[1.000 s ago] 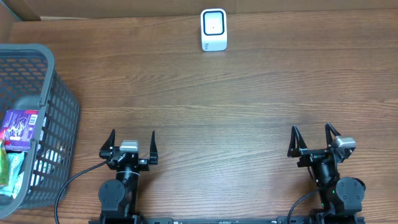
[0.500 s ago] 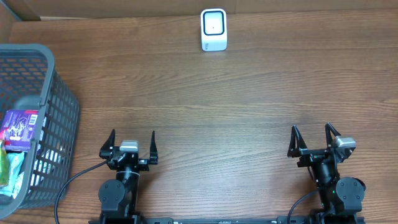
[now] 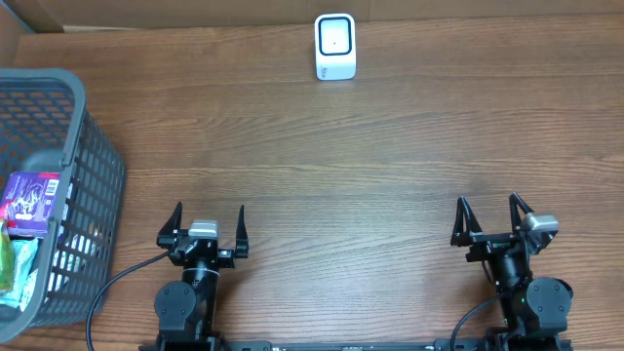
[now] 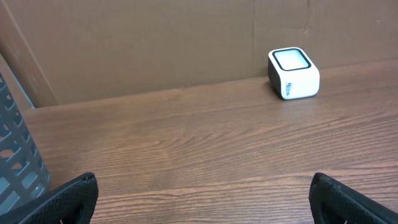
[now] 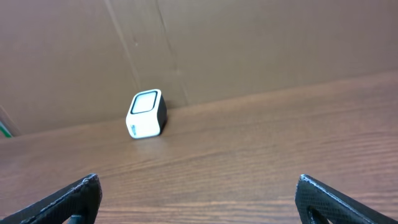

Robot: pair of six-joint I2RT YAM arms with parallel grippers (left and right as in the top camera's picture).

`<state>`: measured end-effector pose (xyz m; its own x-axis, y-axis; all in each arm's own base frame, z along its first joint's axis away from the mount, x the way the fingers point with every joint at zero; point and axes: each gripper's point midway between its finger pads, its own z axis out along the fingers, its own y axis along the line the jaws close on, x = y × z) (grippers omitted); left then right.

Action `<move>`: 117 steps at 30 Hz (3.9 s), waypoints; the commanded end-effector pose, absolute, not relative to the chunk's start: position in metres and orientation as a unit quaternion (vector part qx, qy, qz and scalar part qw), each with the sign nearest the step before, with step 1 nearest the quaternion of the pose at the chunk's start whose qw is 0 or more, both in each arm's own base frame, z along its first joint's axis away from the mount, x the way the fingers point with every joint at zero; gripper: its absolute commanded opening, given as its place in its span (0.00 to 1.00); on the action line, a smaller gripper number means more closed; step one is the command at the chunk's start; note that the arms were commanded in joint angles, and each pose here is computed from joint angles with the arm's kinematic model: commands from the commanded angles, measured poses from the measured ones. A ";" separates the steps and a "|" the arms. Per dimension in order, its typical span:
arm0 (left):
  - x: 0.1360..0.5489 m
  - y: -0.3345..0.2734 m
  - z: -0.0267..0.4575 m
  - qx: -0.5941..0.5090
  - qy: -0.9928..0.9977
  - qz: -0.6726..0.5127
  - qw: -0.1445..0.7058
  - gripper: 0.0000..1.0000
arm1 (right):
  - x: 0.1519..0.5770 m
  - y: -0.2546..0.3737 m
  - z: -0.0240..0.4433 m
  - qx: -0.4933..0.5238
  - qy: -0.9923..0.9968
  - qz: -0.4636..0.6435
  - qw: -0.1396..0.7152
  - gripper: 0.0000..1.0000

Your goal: Scan the item barcode

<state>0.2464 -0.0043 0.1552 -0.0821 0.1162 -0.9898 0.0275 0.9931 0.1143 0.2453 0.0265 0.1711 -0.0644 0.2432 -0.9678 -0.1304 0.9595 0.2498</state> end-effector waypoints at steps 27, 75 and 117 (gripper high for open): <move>0.238 -0.029 0.228 0.092 0.738 -0.028 0.668 1.00 | 0.241 0.053 0.204 -0.005 0.761 0.194 0.619 1.00; 0.284 0.155 0.405 -0.376 0.837 0.029 0.396 1.00 | 0.322 0.079 0.316 -0.024 0.908 0.228 0.351 1.00; 0.176 0.290 0.093 -0.753 0.645 0.091 0.094 0.78 | 0.318 0.062 0.302 -0.027 0.925 0.172 0.338 1.00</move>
<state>0.1901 0.2890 0.1060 0.0881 -0.9679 -0.2355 -0.9949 -0.0739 -0.0687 0.3168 0.0645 0.2880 -0.7969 0.0690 -0.6001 -0.1542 0.9373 0.3125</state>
